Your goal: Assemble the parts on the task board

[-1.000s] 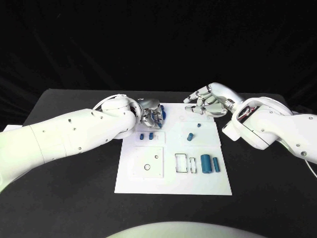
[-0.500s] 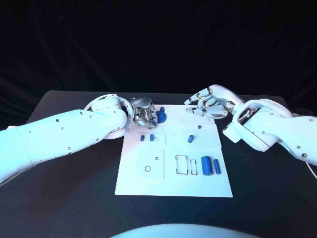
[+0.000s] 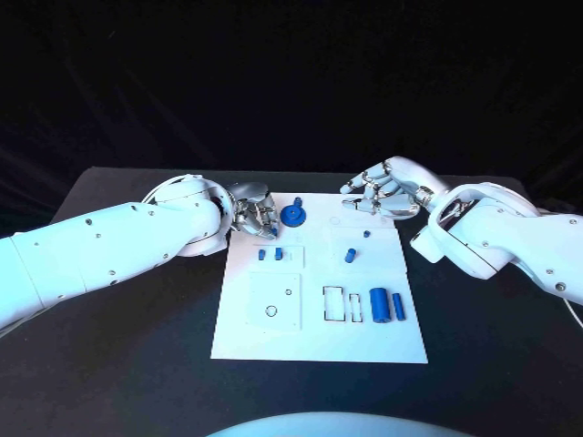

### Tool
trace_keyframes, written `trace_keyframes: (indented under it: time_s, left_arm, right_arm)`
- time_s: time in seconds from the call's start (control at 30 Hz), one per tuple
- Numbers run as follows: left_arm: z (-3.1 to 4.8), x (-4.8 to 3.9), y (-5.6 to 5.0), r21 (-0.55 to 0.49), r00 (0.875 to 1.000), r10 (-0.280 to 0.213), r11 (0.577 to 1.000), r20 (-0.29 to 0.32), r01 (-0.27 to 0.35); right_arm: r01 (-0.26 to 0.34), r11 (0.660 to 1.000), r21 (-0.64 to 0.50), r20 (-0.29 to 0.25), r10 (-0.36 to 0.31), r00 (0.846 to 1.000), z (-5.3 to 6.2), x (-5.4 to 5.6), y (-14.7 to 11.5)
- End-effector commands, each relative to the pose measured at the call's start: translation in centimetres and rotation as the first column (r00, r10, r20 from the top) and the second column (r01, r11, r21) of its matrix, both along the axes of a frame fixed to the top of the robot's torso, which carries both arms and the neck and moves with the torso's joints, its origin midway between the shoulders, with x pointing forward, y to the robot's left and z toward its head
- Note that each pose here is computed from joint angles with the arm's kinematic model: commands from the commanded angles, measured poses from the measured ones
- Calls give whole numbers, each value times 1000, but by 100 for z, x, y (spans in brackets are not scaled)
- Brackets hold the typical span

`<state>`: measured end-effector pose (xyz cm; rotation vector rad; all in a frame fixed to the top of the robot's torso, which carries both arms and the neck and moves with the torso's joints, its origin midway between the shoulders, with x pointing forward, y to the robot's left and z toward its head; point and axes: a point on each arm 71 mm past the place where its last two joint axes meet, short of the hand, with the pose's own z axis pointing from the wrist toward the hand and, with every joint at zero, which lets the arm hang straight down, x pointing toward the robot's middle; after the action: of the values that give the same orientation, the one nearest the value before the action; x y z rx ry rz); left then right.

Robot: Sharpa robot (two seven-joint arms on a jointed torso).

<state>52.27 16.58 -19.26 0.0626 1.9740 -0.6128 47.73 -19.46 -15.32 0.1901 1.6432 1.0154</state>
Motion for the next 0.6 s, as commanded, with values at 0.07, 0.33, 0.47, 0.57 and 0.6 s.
trace_keyframes:
  time_s: [0.07,0.33,0.47,0.57,0.6]
  left_arm:
    - [-8,-13,-2,-2,999,-19,1000,-31,19]
    - [-16,1,25,15,1000,-13,1000,-28,14]
    - [-22,5,29,24,1000,-15,1000,-28,15]
    - [-22,8,26,25,1000,-15,1000,-25,16]
    - [-22,9,22,25,1000,-16,1000,-24,17]
  right_arm:
    - [-11,1000,-7,-4,11,1000,-7,-6,8]
    - [-12,1000,-7,-4,12,1000,-7,-8,9]
    - [-13,1000,-7,-4,12,1000,-7,-9,11]
    - [-13,1000,-7,-4,13,1000,-7,-9,12]
    - [-13,1000,-7,-4,13,1000,-7,-9,13]
